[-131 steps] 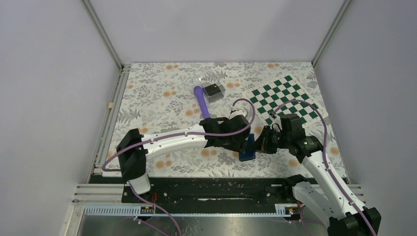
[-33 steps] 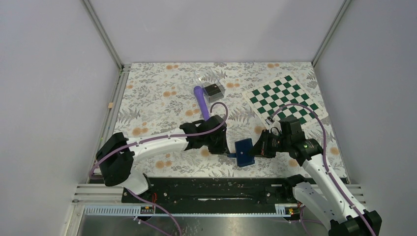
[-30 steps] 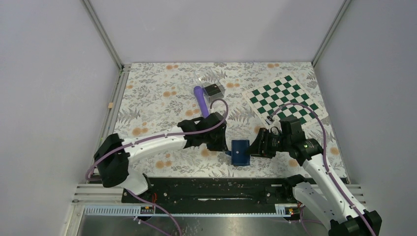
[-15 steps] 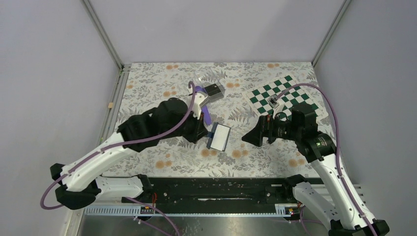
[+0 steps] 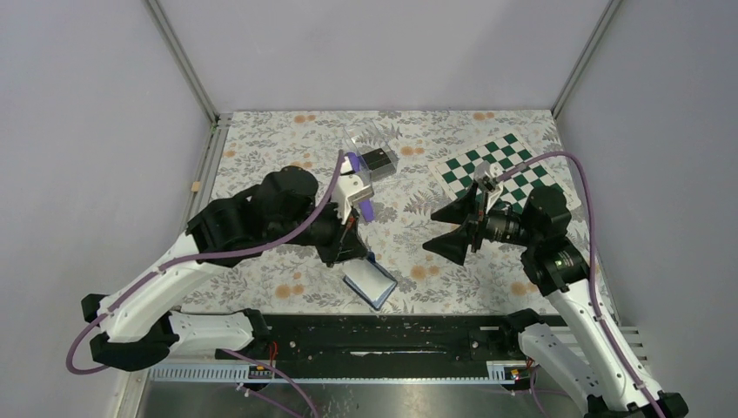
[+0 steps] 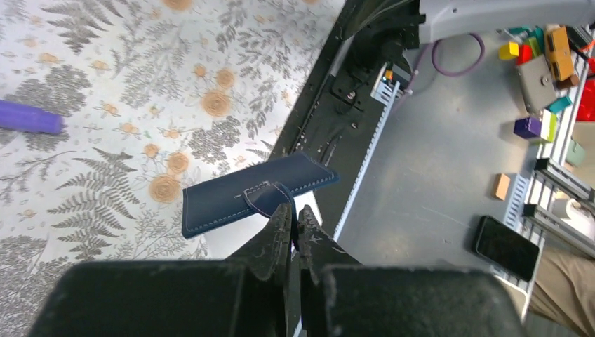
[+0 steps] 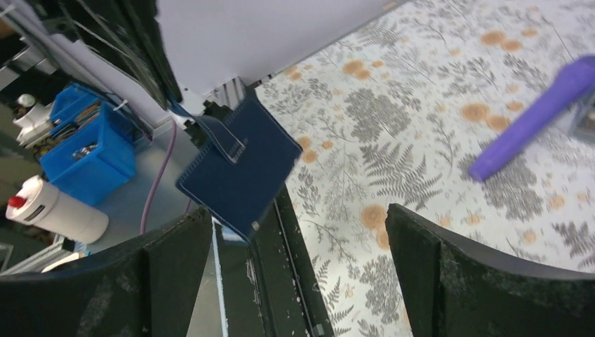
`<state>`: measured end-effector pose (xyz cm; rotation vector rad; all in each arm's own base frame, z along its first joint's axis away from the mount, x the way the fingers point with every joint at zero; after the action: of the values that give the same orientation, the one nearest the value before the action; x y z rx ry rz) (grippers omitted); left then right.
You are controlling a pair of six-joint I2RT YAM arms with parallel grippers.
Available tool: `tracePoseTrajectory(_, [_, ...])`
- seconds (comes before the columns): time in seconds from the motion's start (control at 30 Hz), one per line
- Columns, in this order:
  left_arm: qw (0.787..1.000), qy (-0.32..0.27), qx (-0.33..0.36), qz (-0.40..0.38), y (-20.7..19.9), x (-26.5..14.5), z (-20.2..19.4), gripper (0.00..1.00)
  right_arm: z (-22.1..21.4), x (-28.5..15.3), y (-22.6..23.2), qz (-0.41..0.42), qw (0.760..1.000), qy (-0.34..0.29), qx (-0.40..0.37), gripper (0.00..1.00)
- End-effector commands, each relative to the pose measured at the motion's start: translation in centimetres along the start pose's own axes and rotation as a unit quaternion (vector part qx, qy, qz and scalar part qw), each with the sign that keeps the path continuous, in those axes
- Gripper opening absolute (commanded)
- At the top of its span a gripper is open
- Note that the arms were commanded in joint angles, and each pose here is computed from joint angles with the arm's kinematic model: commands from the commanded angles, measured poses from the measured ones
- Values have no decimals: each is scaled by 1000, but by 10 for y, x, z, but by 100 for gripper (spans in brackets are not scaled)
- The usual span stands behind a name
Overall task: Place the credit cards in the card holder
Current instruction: Open the card holder.
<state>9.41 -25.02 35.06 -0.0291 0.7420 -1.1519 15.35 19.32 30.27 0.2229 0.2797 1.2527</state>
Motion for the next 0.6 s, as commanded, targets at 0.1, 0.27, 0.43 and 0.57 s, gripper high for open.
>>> tracePoseTrajectory(0.1, [997,19,3,-77,-24,11,10,0,11,13,43,139,986,-14,-94,99])
tracePoseTrajectory(0.27, [995,32,-6,-91,-27,20,10,0,-7,19,53,150,983,-3,-101,100])
tracePoseTrajectory(0.43, [994,37,-19,-102,-29,26,9,0,-31,28,63,170,982,20,-82,100])
tracePoseTrajectory(0.57, [993,41,-31,-107,-30,30,5,0,-44,42,69,170,982,21,-78,99])
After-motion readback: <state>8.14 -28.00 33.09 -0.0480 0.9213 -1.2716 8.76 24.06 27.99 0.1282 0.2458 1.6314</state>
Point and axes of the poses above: each gripper's point midway between its finger pads, its own x axis out along the fingers, its own y axis along the line the jaws close on, z = x × y, the point moved 2 cm from there along -x, back along the fingers, and after that the axes turned 5 degrees about -x, right-handed, at the moved point
